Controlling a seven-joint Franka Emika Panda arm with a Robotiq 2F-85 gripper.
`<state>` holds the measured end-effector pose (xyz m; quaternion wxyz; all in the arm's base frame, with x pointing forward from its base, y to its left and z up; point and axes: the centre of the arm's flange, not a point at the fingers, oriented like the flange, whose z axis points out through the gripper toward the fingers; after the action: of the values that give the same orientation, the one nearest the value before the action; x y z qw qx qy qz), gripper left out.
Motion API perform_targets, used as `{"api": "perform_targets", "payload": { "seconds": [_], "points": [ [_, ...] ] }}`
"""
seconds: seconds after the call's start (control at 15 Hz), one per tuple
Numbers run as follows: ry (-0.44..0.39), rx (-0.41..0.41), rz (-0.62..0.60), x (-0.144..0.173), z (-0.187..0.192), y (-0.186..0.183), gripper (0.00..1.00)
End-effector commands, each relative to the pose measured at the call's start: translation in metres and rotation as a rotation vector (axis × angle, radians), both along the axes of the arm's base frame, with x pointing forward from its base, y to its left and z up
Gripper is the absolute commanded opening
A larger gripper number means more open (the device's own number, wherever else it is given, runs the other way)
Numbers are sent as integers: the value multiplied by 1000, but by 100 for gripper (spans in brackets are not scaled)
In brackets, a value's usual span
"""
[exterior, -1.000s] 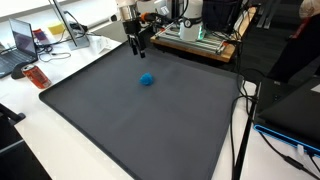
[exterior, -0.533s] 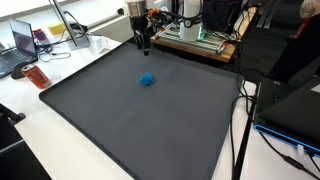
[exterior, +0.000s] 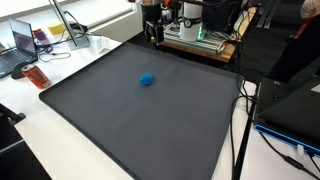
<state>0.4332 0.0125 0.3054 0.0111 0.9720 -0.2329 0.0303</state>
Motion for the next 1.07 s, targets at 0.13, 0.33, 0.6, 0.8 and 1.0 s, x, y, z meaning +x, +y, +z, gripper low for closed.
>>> {"api": "perform_targets", "payload": {
  "seconds": [0.13,0.33,0.6,0.8,1.0],
  "points": [
    [-5,-40,31,4,26,44,100],
    [-4,-75,41,11,28,62,100],
    [-19,-177,41,20,26,83,100],
    [-27,-235,49,26,22,99,100],
    [-25,-279,70,35,17,116,100]
  ]
}}
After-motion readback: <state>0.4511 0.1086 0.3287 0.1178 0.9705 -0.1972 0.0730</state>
